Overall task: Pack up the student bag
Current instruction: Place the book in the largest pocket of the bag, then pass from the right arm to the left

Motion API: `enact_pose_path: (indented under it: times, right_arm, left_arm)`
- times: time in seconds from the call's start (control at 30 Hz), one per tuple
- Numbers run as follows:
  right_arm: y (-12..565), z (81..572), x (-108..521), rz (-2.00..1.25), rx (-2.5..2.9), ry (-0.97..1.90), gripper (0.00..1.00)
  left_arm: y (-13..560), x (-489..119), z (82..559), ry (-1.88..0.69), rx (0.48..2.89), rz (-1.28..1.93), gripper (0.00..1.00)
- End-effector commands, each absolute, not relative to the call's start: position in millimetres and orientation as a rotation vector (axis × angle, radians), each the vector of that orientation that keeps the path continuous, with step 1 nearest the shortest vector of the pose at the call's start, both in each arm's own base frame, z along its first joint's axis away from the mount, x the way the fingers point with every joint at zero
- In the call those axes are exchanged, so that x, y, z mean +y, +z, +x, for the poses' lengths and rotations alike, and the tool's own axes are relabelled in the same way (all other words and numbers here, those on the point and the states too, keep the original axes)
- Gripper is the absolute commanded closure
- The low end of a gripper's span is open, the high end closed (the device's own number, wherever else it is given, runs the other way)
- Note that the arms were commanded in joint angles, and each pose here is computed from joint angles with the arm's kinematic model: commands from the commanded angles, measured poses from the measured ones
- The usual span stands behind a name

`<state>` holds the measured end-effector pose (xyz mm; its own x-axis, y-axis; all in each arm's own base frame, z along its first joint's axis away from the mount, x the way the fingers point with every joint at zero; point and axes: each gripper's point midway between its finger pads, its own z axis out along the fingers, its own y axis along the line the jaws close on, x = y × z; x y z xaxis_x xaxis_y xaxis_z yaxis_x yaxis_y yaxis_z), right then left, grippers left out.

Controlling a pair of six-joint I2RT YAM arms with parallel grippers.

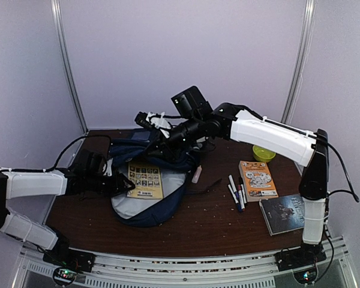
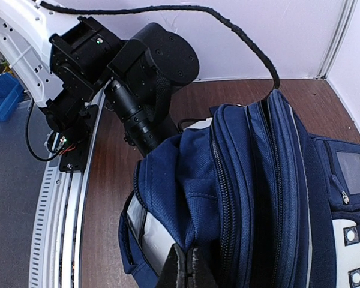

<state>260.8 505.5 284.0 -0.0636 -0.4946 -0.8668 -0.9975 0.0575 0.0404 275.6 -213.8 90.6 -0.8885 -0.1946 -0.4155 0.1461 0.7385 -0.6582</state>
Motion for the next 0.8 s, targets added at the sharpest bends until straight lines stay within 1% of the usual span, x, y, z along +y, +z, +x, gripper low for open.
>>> enact_pose_path:
  times: [0.0,0.13,0.3,0.47,0.53,0.67,0.77]
  right_arm:
    - [303.9,242.5,506.4,-1.567,1.519,0.948,1.00]
    - [295.9,243.4,503.6,-1.583,1.531,0.927,1.00]
    - [284.8,241.3,497.3,-1.617,1.536,0.892,1.00]
    - [284.5,241.5,486.6,-1.627,1.544,0.844,1.00]
    - [285.3,243.7,482.6,-1.614,1.553,0.826,1.00]
    - [284.1,245.2,475.2,-1.612,1.562,0.803,1.00]
    - [284.5,245.4,470.8,-1.618,1.557,0.800,1.00]
  left_arm:
    - [98.9,-209.2,283.2,-0.885,2.447,0.077,0.60]
    - [101.8,-198.7,274.7,-0.825,2.481,0.074,0.58]
    - [113.4,-169.4,250.9,-0.700,2.502,0.021,0.58]
    - [153.0,-154.6,227.6,-0.653,2.350,0.175,0.62]
    - [175.7,-152.3,221.2,-0.622,2.244,0.269,0.63]
    - [232.9,-157.7,215.2,-0.535,1.961,0.449,0.58]
    - [264.9,-175.6,208.7,-0.449,1.829,0.662,0.54]
